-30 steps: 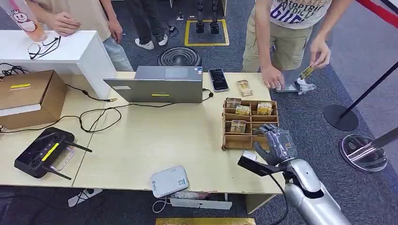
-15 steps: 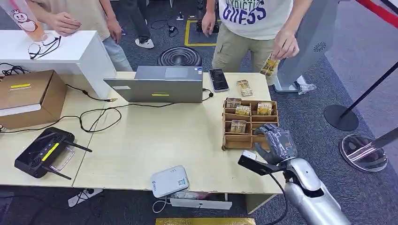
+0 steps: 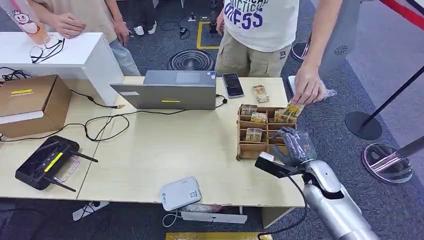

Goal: Pass the card to the sensor for recognition and then transmit it.

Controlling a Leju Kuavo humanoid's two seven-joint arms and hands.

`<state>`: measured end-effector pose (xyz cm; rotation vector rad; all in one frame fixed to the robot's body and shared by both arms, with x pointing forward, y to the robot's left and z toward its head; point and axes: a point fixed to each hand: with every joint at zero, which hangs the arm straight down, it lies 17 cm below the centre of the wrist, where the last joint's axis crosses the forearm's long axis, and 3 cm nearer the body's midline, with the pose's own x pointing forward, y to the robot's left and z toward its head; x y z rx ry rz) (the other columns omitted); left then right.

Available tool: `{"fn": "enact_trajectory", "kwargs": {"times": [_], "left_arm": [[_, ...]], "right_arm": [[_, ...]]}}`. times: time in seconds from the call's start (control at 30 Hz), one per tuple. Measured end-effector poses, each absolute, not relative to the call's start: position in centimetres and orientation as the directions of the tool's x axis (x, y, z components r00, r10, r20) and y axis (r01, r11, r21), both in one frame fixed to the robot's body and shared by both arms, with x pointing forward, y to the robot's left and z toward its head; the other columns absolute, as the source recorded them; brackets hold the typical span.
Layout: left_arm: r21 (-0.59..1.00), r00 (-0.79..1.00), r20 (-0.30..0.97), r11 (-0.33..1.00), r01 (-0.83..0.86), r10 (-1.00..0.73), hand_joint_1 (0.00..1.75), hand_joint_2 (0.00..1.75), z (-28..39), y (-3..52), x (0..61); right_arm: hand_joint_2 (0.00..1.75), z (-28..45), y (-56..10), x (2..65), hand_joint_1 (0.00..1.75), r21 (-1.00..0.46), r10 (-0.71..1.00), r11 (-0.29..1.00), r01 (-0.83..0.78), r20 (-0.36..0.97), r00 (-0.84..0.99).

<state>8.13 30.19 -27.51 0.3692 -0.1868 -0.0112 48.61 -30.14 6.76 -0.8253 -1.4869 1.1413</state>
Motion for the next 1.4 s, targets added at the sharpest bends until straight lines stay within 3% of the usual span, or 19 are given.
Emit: {"fn": "enact_trajectory", "kwargs": {"times": [0.13, 0.3, 0.53, 0.63, 0.8, 1.4], "left_arm": [[0.361, 0.983, 0.179, 0.932, -0.028, -0.040, 0.00, 0.00, -27.5, 30.2, 8.1], [0.361, 0.984, 0.178, 0.932, -0.037, -0.030, 0.00, 0.00, -27.5, 30.3, 8.0], [0.366, 0.983, 0.181, 0.929, -0.046, -0.023, 0.00, 0.00, -27.5, 30.5, 8.0], [0.366, 0.983, 0.183, 0.929, -0.046, -0.024, 0.00, 0.00, -27.5, 30.5, 8.0], [0.367, 0.982, 0.186, 0.929, -0.046, -0.025, 0.00, 0.00, -27.5, 30.5, 8.1], [0.367, 0.983, 0.185, 0.929, -0.053, -0.017, 0.00, 0.00, -27.5, 30.6, 8.0]], "right_arm": [[1.75, 6.7, -30.5, 48.9, 1.03, -0.946, 0.922, 0.316, -0.072, 0.324, -0.211], [1.75, 6.3, -30.8, 49.0, 1.26, -0.946, 0.924, 0.315, -0.078, 0.324, -0.201], [1.75, 5.9, -31.1, 48.9, 1.29, -0.946, 0.927, 0.315, -0.080, 0.325, -0.187], [1.75, 5.8, -31.1, 48.9, 1.40, -0.946, 0.928, 0.315, -0.079, 0.325, -0.182], [1.75, 5.7, -31.2, 48.7, 1.36, -0.946, 0.930, 0.314, -0.079, 0.324, -0.175], [1.75, 7.3, -29.8, 49.1, 1.48, -0.948, 0.922, 0.311, -0.067, 0.318, -0.220]]}}
